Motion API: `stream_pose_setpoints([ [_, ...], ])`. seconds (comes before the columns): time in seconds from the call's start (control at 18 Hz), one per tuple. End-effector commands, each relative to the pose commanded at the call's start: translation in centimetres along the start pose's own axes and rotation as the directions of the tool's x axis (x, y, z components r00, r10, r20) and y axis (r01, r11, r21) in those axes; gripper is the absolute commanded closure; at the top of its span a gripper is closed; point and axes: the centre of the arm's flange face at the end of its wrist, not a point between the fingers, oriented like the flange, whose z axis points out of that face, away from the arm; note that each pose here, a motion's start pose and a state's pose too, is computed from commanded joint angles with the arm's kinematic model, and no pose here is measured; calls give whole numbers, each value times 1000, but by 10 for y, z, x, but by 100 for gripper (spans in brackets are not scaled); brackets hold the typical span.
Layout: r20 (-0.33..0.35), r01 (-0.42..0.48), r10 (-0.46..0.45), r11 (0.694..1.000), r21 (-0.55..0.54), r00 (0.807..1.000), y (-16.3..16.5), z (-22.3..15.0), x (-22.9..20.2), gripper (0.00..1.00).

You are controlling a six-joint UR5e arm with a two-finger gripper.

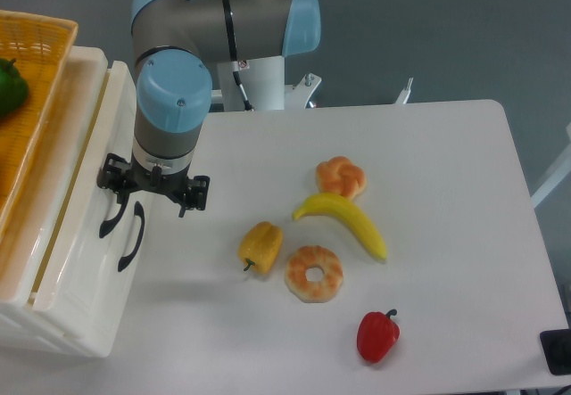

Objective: Slide open the top white drawer
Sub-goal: 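Pull the upper drawer handle outward from the cabinet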

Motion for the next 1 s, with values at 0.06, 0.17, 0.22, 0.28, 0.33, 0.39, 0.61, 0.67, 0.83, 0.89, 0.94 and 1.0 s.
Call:
stream_pose_setpoints([
  [0.06, 1, 0, 0, 1000, 0, 1000, 0, 0, 0, 0],
  [0.17, 1, -1, 1, 1000, -1, 1000, 0, 1, 2, 0],
  [0.22, 1, -4, 4, 1000, -2, 1000, 0, 2, 4, 0],
  [0.28, 3, -6, 6, 1000, -3, 1000, 0, 2, 4, 0],
  [0.33, 11, -8, 8, 1000, -3, 1000, 0, 2, 4, 0],
  [0.39, 15, -10, 10, 1000, -2, 1000, 0, 1, 4, 0],
  [0.61, 19, -11, 11, 1000, 6, 1000, -1, -1, 3, 0],
  [0.67, 21, -13, 13, 1000, 7, 1000, 0, -2, 4, 0],
  [0.83, 58, -15, 15, 1000, -2, 998, 0, -3, 0, 0],
  [0.89, 73, -17, 18, 1000, -8, 997, 0, -3, -2, 0],
  [0.94, 74, -21, 22, 1000, -9, 997, 0, -3, -1, 0],
  [1.0, 75, -22, 22, 1000, -8, 997, 0, -3, -1, 0],
])
